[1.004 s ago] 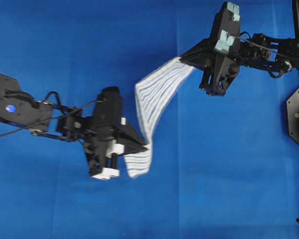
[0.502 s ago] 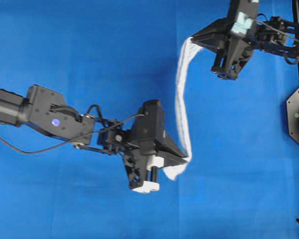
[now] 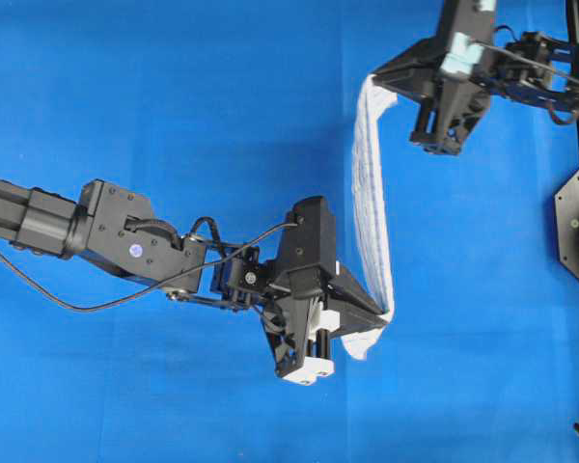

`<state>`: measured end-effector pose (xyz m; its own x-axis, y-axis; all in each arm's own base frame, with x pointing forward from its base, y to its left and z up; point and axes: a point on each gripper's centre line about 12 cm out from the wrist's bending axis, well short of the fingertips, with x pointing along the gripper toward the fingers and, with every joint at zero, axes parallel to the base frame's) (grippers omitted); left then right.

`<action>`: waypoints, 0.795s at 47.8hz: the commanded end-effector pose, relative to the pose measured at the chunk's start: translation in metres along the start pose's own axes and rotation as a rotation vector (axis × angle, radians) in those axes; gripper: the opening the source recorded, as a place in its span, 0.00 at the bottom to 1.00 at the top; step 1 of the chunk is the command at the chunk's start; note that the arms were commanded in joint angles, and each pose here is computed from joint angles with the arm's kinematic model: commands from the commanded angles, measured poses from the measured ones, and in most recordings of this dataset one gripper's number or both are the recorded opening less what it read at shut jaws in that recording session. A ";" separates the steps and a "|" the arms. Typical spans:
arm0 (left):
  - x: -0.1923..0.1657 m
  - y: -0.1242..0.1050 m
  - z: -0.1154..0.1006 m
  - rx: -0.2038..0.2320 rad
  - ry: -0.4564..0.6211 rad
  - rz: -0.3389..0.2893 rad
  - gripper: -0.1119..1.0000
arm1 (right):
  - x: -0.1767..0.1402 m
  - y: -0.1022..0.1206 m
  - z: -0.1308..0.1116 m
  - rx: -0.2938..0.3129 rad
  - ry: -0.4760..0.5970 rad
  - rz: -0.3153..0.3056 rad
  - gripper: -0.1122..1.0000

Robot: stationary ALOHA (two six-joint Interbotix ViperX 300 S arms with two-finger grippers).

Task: Fold the blue towel.
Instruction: 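Rotate the held strip vertically, left gripper down, right gripper up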

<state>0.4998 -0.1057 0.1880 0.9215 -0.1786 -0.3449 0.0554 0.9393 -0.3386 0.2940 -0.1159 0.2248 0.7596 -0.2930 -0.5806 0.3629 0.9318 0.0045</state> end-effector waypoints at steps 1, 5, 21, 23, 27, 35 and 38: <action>-0.004 -0.011 0.009 0.001 -0.043 -0.028 0.13 | 0.006 -0.001 0.014 -0.014 -0.018 -0.005 0.11; -0.006 -0.012 0.005 -0.001 -0.048 -0.033 0.13 | 0.015 -0.002 0.015 -0.025 0.000 -0.008 0.11; -0.029 -0.011 -0.025 -0.078 -0.026 -0.020 0.13 | 0.052 -0.006 0.020 -0.041 0.056 -0.015 0.11; -0.031 -0.012 -0.029 -0.086 -0.031 -0.021 0.13 | 0.055 -0.006 0.022 -0.041 0.057 -0.016 0.11; -0.038 -0.015 -0.035 -0.096 -0.038 -0.027 0.13 | 0.064 -0.006 0.022 -0.044 0.067 -0.015 0.11; -0.044 -0.017 -0.044 -0.157 -0.038 -0.012 0.13 | 0.083 -0.006 0.023 -0.044 0.090 -0.014 0.11; -0.046 -0.018 -0.047 -0.175 -0.030 -0.007 0.13 | 0.088 -0.006 0.023 -0.043 0.096 -0.013 0.11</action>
<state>0.4433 -0.1108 0.1473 0.9201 -0.1397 -0.3660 -0.0501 0.8847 -0.4635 0.3635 -0.1444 0.1790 0.6758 -0.2663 -0.6873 0.3373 0.9408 -0.0329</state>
